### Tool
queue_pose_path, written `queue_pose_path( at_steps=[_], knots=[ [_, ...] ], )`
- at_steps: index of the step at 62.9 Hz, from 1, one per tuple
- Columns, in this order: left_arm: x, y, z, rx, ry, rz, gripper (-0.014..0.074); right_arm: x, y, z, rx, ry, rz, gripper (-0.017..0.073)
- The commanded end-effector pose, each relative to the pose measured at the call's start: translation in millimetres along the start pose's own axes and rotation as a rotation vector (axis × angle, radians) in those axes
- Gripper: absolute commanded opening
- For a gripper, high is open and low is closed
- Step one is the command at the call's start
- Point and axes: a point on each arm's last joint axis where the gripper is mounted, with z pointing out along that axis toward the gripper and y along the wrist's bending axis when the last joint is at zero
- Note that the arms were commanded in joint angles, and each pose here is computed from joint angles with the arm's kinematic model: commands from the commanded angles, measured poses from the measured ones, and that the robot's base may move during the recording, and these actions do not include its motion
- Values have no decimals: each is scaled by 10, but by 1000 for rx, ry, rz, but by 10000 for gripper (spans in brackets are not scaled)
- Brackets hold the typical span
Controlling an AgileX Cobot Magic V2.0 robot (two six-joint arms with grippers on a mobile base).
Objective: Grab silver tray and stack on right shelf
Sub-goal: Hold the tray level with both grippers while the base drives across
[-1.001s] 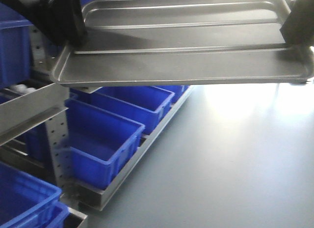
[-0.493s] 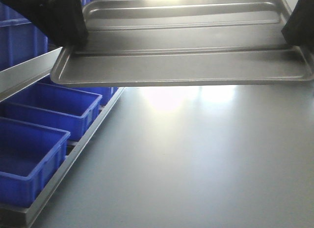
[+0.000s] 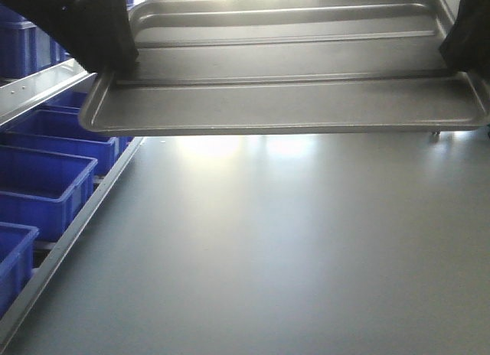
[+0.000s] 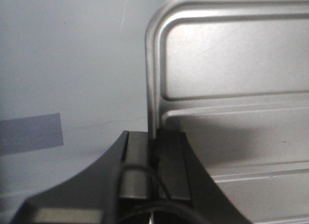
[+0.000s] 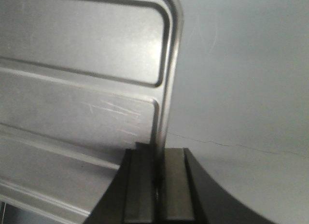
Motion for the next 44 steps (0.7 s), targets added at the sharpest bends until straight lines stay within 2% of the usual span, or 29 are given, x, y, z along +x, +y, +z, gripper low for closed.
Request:
queue_pose_path(
  at_steps=[1, 44],
  knots=[
    [-71, 2, -209, 21, -80, 25, -101, -113, 25, -135, -36, -109, -34, 57],
    [-71, 2, -209, 21, -80, 25, -101, -113, 25, -135, -36, -109, -34, 57]
  ],
)
